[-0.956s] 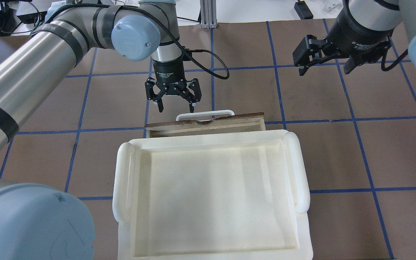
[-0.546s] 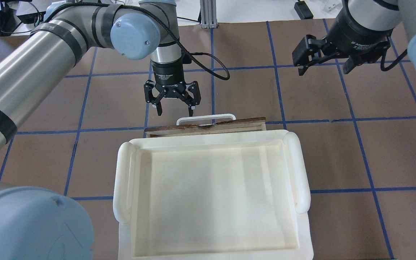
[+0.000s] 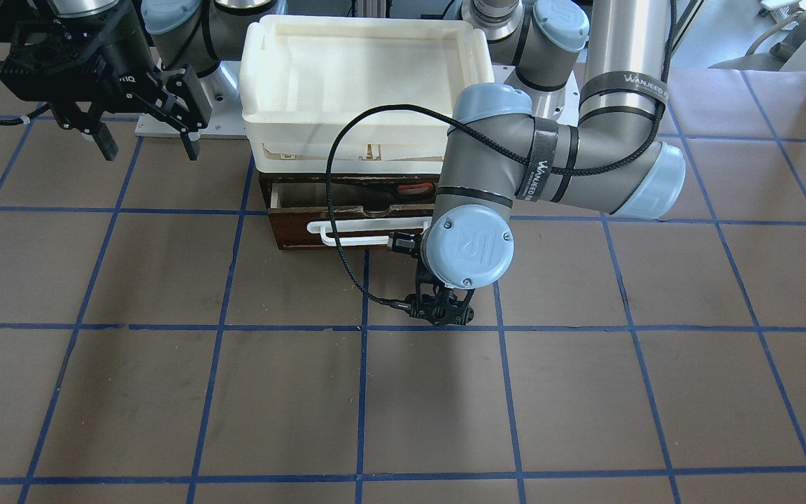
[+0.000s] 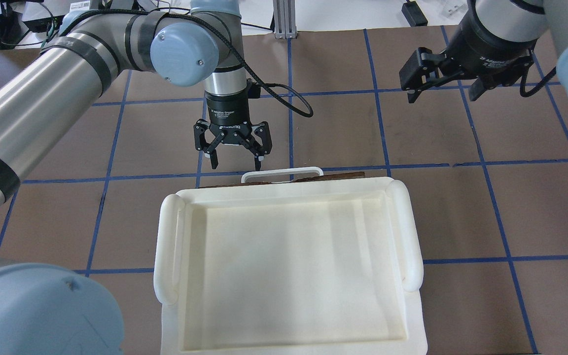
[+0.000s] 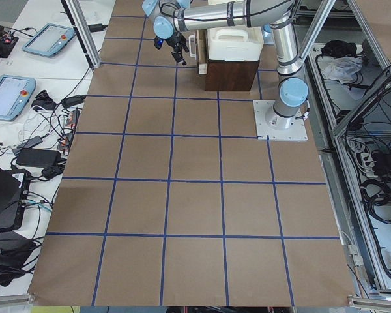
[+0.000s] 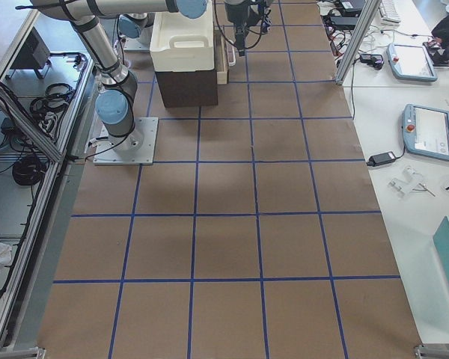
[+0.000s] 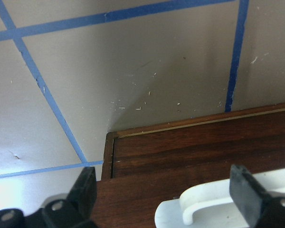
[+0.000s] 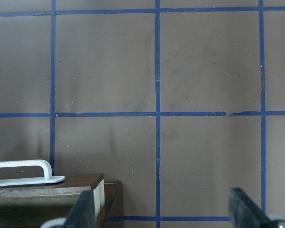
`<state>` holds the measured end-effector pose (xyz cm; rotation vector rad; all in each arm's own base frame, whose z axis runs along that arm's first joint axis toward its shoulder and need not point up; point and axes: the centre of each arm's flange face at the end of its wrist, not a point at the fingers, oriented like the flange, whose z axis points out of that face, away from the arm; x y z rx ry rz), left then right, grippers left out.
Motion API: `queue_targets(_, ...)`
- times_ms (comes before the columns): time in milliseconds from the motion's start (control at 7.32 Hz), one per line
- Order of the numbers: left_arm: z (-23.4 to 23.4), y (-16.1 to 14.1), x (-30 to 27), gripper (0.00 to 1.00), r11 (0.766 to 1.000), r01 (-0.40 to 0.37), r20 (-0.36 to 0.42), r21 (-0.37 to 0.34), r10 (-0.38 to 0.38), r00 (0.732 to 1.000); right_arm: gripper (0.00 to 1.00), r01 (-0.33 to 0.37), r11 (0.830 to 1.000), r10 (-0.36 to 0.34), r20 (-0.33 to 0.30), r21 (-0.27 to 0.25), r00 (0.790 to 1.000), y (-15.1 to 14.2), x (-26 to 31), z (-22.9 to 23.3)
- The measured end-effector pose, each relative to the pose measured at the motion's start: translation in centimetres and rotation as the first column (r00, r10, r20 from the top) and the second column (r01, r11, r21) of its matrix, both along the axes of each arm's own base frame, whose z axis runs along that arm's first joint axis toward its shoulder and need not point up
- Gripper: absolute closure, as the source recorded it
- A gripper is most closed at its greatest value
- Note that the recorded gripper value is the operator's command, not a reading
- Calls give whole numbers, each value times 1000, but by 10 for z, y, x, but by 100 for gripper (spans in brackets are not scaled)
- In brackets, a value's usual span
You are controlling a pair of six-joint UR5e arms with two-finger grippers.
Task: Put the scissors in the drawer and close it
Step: 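Push the drawer front with the left gripper toward the robot's far side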
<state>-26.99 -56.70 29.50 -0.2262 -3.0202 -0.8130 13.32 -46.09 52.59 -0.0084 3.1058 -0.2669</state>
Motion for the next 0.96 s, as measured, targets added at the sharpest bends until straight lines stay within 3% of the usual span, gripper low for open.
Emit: queue_targets(956, -2, 31, 5, 0, 998, -4, 24, 69, 2, 1000, 0, 0, 1000, 0, 1, -1, 1000, 0, 0, 0)
